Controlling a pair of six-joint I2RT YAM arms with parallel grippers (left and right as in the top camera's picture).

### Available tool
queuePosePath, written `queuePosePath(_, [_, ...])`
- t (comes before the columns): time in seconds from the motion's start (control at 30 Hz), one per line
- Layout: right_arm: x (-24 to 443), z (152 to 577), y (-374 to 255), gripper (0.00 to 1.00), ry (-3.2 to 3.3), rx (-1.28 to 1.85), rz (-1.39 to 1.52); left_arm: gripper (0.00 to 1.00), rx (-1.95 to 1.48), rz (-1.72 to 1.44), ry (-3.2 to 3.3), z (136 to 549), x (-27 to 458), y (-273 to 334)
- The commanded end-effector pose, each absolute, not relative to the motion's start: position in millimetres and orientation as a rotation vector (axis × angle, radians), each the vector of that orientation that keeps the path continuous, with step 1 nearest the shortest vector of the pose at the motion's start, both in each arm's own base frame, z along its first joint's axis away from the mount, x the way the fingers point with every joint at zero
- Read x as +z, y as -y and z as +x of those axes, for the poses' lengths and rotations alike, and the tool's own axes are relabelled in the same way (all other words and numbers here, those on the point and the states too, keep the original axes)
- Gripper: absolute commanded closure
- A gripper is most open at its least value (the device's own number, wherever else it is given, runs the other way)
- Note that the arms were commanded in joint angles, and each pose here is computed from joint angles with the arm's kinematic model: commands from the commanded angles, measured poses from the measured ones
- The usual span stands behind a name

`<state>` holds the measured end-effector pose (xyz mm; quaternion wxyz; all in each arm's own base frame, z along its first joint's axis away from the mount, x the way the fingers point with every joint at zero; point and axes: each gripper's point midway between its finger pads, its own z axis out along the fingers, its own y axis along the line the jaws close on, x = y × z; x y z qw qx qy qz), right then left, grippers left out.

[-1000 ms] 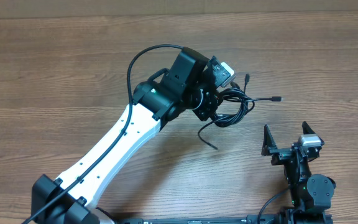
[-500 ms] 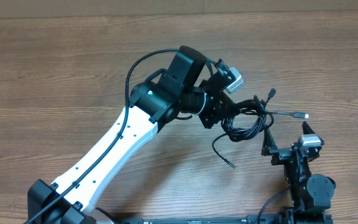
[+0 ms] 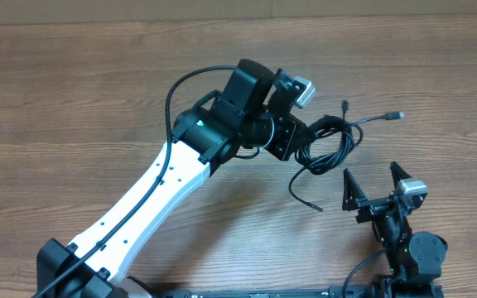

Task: Untangle cables
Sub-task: 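Close the left gripper on the coil and lift it up, then move the right gripper toward the hanging coil under the left gripper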

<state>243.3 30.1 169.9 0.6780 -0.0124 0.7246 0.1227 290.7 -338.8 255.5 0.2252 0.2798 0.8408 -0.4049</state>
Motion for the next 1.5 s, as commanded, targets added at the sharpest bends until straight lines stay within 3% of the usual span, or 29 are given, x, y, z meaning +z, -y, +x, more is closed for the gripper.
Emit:
queuePosePath(0.0, [208.4,232.7,-33.5,0.0,-1.598,0.366,0.037,0.96,-0.941,0.626,-2.317,310.2,270.3,320.6])
queuePosePath(0.2, [262.1,201.8,-34.6,0.0,-1.645,0.411,0.095,0.96,-0.566,0.388,-2.326,338.5,264.3,287.8])
queuePosePath(0.67, [294.0,194.3,-62.8,0.0,-2.004,0.661,0.179,0.96,-0.293,0.383,-2.115,309.6,298.5,313.3])
queuePosePath(1.03, [302.5,194.5,-90.8,0.0,-2.047,0.857,0.08,0.96,-0.399,0.261,-2.04,290.4,325.8,331.2])
queuePosePath(1.27, [304.0,196.4,-89.0,0.09,-2.038,0.844,0.082,0.96,-0.56,0.278,-1.998,270.4,359.9,328.0])
queuePosePath(1.47, [310.4,196.2,-93.4,0.14,-2.013,0.87,0.049,0.96,-0.602,0.317,-2.016,263.4,358.5,332.4])
